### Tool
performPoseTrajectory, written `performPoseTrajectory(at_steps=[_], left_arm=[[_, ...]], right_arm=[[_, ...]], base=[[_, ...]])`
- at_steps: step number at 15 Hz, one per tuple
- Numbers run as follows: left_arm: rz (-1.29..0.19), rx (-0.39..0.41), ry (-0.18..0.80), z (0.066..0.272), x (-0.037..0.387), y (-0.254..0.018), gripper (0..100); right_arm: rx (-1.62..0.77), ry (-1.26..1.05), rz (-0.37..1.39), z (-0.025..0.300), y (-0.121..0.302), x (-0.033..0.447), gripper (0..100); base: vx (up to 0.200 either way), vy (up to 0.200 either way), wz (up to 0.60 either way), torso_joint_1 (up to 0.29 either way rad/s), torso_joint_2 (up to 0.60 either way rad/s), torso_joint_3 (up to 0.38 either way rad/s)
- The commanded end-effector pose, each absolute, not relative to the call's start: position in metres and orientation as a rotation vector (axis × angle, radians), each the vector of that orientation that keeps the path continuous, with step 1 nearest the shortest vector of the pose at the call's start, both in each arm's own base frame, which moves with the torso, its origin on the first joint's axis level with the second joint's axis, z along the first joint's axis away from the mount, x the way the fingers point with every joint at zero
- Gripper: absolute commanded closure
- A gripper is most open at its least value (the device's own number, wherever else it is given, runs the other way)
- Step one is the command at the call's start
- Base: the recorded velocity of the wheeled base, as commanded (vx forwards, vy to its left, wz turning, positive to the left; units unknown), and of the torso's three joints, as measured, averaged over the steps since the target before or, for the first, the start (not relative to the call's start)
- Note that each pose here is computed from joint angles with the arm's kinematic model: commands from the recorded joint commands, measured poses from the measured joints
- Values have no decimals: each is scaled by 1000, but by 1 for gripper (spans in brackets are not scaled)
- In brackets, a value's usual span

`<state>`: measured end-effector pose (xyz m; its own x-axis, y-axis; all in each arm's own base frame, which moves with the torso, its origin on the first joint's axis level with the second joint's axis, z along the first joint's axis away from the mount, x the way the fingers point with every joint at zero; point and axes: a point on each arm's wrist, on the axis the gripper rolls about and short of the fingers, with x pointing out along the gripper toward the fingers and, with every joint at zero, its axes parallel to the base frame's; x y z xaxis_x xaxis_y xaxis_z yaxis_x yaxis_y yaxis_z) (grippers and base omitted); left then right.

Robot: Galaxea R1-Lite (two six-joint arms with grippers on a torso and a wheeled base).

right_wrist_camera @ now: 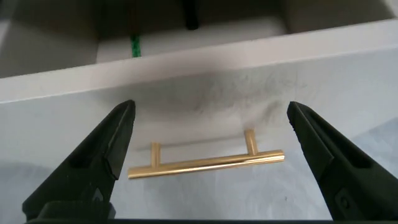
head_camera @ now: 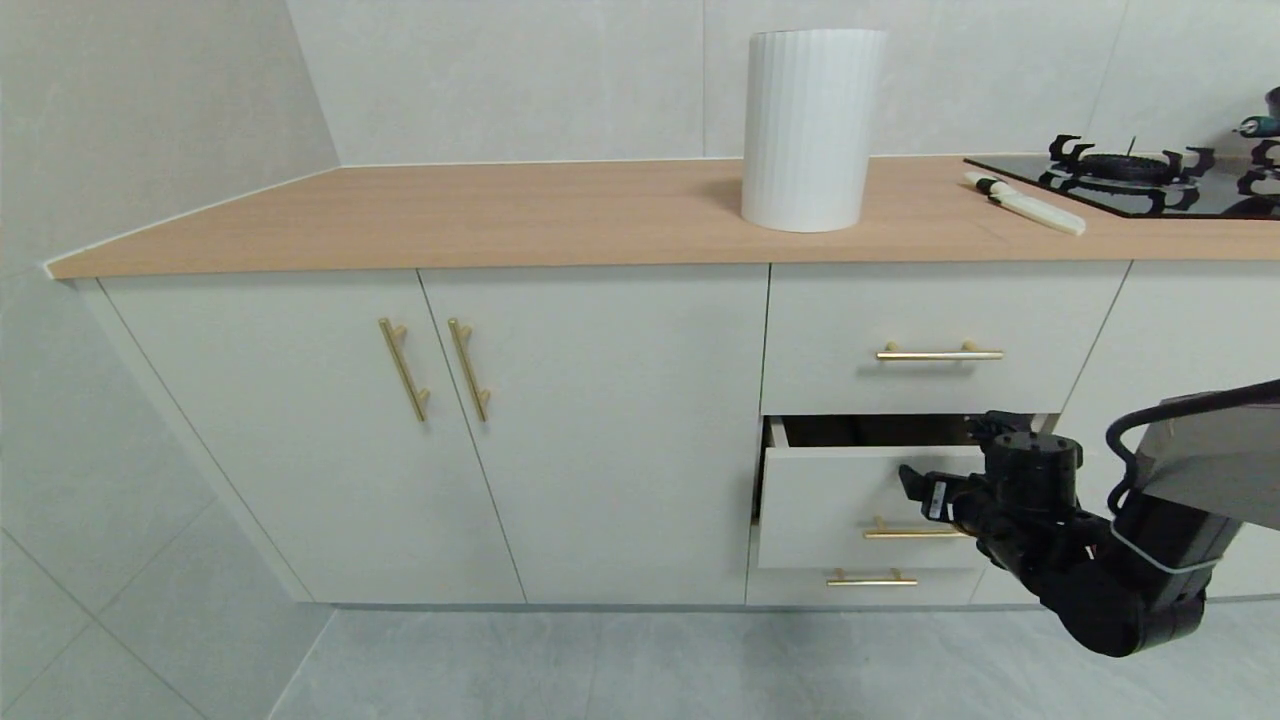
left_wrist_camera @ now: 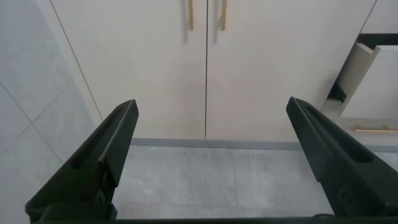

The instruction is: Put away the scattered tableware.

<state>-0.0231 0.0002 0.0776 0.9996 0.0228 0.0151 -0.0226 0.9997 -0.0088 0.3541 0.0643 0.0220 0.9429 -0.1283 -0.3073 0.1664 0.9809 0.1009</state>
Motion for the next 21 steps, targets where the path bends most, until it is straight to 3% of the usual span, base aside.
performPoseTrajectory(at_steps=[1,21], left_arm=[[23,-9,-15,78,-23,0,0],[23,-9,-15,78,-23,0,0]], right_arm=[[118,327,-165,5,65,360,0],[177,70,-361,3,56,415,0]], base=[[0,0,0,0,0,0],[0,0,0,0,0,0]])
